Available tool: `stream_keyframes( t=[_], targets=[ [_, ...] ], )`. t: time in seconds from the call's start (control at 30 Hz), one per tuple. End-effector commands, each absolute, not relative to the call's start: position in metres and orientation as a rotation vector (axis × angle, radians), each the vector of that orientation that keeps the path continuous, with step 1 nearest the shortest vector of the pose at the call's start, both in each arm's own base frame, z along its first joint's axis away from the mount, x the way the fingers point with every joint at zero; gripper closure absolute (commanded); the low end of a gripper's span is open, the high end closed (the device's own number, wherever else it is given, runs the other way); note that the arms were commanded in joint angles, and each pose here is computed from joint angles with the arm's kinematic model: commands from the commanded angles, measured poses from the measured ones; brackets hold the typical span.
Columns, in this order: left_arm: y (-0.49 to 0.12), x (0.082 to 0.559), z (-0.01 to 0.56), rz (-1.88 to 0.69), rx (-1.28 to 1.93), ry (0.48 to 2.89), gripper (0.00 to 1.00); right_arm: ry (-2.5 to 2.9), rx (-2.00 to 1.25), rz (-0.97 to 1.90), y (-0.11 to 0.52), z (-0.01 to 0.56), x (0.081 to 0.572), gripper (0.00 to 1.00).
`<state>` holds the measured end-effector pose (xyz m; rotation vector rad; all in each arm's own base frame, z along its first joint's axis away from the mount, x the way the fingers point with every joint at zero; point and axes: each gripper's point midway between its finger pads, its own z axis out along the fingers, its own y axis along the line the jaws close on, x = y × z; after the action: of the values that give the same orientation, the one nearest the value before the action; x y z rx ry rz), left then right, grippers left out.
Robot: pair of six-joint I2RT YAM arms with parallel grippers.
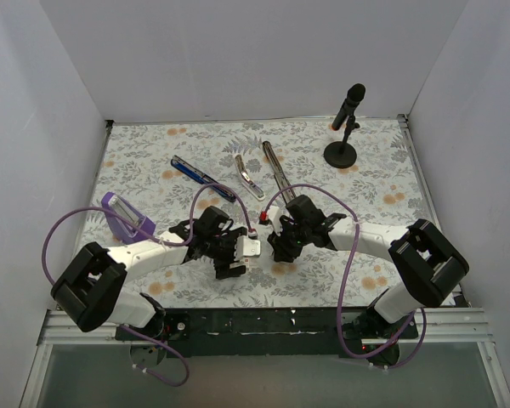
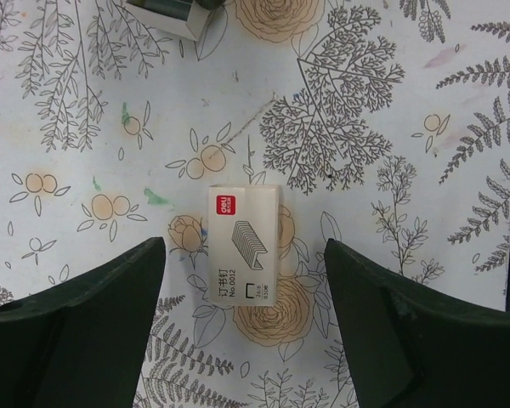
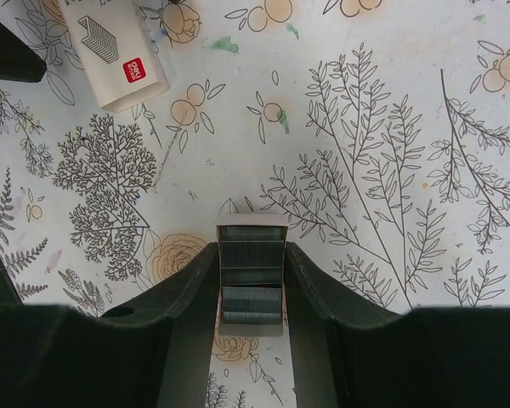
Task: Unload the staples from the stapler
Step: Close the staple box at the center of the board.
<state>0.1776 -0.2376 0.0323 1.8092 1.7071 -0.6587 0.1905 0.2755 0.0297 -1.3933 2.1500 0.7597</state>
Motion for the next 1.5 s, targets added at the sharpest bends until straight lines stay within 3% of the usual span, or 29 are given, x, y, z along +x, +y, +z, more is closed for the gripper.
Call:
stream_keyframes(
  t=[0.0,0.43,1.1,1.27,1.47],
  targets=[
    [-0.252,0.191,0.046,-0.630,1.788,1.624,0.26,2.094,-1.376,0.794,0.282,0.043,0.195,0.58],
    [-0.255,0.182,0.037,-0.657,1.811,1.640,0.34,2.090,-1.375,0.800,0.281,0.042,0.194,0.58],
    [-0.258,0.182,0.036,-0.654,1.813,1.641,0.56,2.092,-1.374,0.807,0.281,0.041,0.193,0.58],
    [-0.258,0.181,0.036,-0.656,1.807,1.645,0.65,2.092,-1.377,0.808,0.281,0.041,0.192,0.58],
    [-0.259,0.181,0.041,-0.663,1.798,1.630,0.64,2.093,-1.377,0.808,0.281,0.041,0.192,0.58]
  ],
)
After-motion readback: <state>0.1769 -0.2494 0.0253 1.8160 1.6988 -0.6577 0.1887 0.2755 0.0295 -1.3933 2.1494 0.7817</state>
